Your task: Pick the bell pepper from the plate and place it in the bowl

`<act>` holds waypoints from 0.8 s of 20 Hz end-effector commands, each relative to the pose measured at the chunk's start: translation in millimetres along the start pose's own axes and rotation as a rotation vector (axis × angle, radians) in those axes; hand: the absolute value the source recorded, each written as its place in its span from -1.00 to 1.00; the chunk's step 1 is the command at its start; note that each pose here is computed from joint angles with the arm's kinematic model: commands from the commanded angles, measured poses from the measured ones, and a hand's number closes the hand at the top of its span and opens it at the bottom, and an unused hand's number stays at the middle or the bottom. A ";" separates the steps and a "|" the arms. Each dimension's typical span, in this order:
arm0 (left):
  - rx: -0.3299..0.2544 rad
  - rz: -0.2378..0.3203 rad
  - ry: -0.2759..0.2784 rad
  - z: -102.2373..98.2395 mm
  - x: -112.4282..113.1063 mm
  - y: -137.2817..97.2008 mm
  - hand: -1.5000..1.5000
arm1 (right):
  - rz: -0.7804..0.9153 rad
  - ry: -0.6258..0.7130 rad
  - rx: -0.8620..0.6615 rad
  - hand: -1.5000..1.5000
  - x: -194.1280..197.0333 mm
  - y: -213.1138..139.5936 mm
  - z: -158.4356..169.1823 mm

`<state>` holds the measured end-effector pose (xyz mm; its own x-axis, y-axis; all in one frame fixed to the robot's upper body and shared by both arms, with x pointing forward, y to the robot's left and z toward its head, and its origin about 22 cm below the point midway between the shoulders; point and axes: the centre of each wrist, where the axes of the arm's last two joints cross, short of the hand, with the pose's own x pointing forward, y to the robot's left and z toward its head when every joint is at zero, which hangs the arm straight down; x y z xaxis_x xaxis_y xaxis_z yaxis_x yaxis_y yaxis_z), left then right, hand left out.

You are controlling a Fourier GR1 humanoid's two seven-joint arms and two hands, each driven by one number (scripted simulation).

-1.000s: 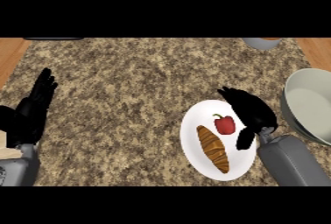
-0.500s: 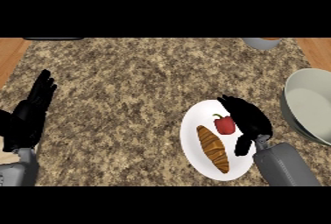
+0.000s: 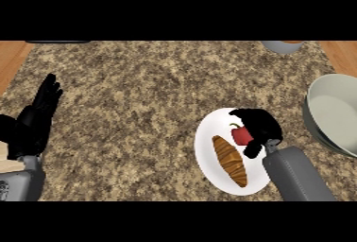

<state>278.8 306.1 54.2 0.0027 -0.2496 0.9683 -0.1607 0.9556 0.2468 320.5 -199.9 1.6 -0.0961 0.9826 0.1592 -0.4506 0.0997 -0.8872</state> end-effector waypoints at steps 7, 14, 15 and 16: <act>-0.004 0.008 -0.002 -8.2 15.6 -9.2 0.00 | -0.002 -0.106 0.015 1.00 15.6 29.4 -26.2; -0.011 -0.007 0.000 8.9 4.9 6.9 0.00 | -0.101 0.069 -0.099 1.00 -23.6 -12.4 -32.6; -0.002 0.001 0.001 10.2 -3.3 -2.3 0.00 | -0.174 0.205 -0.088 1.00 -0.8 -11.8 -45.2; -0.008 -0.006 -0.005 2.8 4.0 4.4 0.00 | -0.244 0.324 -0.107 1.00 -24.9 -19.8 -43.8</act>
<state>274.3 305.7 56.8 0.0038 -0.2531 0.9674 -0.1585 0.9551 0.2505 357.3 -202.2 -8.1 0.0037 0.9766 0.2148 -0.3978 0.1986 -0.8957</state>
